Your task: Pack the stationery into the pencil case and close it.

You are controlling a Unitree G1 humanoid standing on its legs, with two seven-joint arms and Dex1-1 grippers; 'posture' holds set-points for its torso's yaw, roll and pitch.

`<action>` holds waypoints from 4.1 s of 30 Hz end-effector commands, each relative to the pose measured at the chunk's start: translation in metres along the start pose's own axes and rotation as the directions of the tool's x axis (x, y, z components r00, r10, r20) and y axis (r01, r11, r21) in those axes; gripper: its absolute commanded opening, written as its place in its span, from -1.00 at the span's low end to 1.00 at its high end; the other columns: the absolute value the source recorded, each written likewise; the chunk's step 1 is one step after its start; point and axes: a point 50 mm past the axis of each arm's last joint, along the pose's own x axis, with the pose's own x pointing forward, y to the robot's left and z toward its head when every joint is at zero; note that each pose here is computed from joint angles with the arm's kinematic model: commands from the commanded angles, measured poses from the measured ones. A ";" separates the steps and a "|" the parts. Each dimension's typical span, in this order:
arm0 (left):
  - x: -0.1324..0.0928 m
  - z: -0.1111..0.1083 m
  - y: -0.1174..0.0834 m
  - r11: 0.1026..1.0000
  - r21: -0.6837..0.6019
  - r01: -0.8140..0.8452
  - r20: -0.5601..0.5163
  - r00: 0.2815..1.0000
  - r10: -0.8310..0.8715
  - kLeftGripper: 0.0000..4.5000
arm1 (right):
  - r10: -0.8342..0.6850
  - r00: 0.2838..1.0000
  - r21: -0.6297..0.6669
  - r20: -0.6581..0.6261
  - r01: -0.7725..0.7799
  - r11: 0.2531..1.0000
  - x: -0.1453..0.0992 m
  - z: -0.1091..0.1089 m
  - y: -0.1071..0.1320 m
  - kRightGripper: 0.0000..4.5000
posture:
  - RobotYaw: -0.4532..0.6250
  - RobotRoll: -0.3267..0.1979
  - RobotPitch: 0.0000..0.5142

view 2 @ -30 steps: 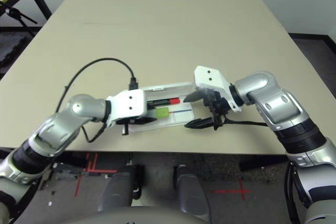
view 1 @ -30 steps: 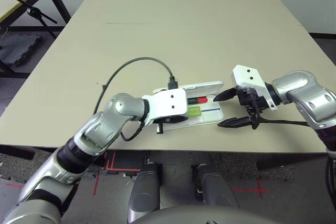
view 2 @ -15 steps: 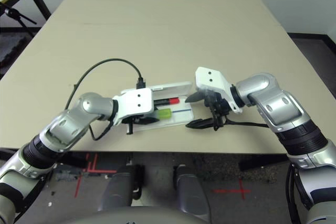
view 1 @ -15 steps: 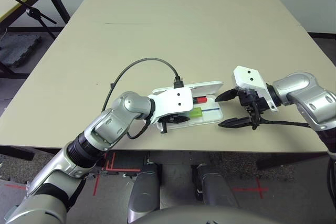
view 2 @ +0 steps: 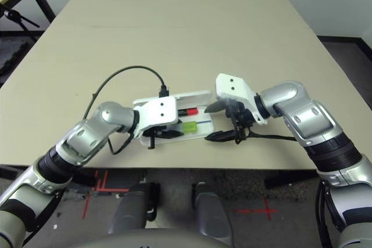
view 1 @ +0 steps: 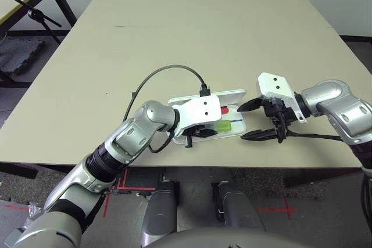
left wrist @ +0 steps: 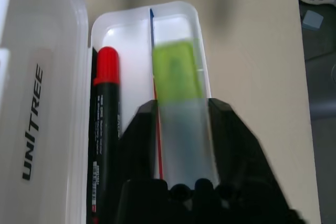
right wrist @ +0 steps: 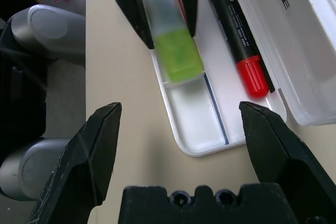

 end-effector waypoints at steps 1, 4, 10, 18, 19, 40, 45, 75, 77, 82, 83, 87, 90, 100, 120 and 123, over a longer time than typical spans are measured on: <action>-0.002 0.000 0.003 1.000 -0.006 -0.016 -0.006 1.000 0.016 0.41 | -0.006 1.000 -0.005 -0.005 0.006 1.000 -0.001 0.001 0.000 1.00 | -0.06 0.25 -0.52; -0.006 0.001 0.003 1.000 0.005 -0.016 0.007 1.000 0.016 0.93 | -0.006 1.000 -0.002 -0.006 0.006 1.000 -0.001 0.000 0.000 1.00 | -0.06 0.25 -0.52; -0.019 0.002 0.001 0.999 0.027 -0.017 0.029 0.999 0.016 0.98 | -0.013 1.000 0.003 -0.011 0.013 1.000 -0.004 -0.001 -0.001 1.00 | -0.06 0.25 -0.52; -0.011 0.007 0.000 1.000 0.030 -0.009 0.058 0.998 0.008 0.98 | -0.012 1.000 -0.001 -0.008 0.012 1.000 -0.001 0.000 -0.001 1.00 | -0.05 0.25 -0.52; -0.010 0.008 0.000 1.000 0.029 -0.007 0.060 0.998 0.005 0.98 | -0.013 1.000 -0.002 -0.009 0.013 1.000 -0.002 0.000 -0.001 1.00 | -0.05 0.25 -0.52; -0.055 0.011 -0.003 0.996 0.047 -0.080 0.206 0.976 0.069 0.98 | -0.084 0.995 0.101 -0.061 0.090 0.991 -0.043 -0.012 0.003 1.00 | -0.03 0.25 -0.46; -0.076 0.012 -0.002 0.985 0.032 -0.171 0.311 0.938 0.153 0.98 | -0.180 0.980 0.185 -0.083 0.193 0.964 -0.068 -0.020 0.004 1.00 | -0.02 0.25 -0.43; -0.111 -0.020 0.013 0.944 0.020 -0.328 0.252 0.916 0.313 0.98 | -0.547 0.774 0.422 -0.318 0.632 0.650 -0.023 -0.065 -0.005 1.00 | -0.07 0.25 -0.37; -0.111 -0.019 0.014 0.945 0.024 -0.327 0.252 0.916 0.311 0.98 | -0.539 0.772 0.424 -0.337 0.636 0.645 -0.021 -0.068 -0.004 1.00 | -0.06 0.25 -0.37; -0.109 -0.017 0.013 0.946 0.029 -0.323 0.256 0.917 0.305 0.98 | -0.522 0.776 0.441 -0.354 0.630 0.639 -0.014 -0.071 -0.004 1.00 | -0.05 0.25 -0.38; -0.109 -0.017 0.013 0.946 0.029 -0.323 0.256 0.917 0.306 0.98 | -0.516 0.782 0.445 -0.348 0.623 0.643 -0.012 -0.071 -0.004 1.00 | -0.05 0.25 -0.38; -0.109 -0.017 0.013 0.945 0.032 -0.325 0.254 0.917 0.306 1.00 | -0.493 0.800 0.460 -0.342 0.600 0.654 -0.006 -0.070 -0.003 0.71 | -0.04 0.25 -0.38; -0.109 -0.016 0.013 0.945 0.032 -0.326 0.254 0.917 0.308 1.00 | -0.467 0.814 0.468 -0.346 0.581 0.666 -0.007 -0.069 0.000 0.26 | -0.03 0.25 -0.38; -0.109 -0.018 0.014 0.943 0.034 -0.330 0.245 0.918 0.312 1.00 | -0.456 0.807 0.429 -0.376 0.588 0.686 -0.033 -0.065 -0.011 -0.85 | -0.03 0.25 -0.39; -0.108 -0.019 0.017 0.940 0.038 -0.338 0.237 0.917 0.320 1.00 | -0.053 0.983 -0.153 -0.176 0.026 0.988 -0.050 -0.012 -0.007 -0.85 | -0.02 0.25 -0.41; -0.108 -0.019 0.017 0.939 0.038 -0.341 0.234 0.917 0.323 1.00 | -0.014 0.980 -0.211 -0.199 -0.029 0.977 -0.040 -0.007 -0.006 -0.85 | -0.01 0.25 -0.41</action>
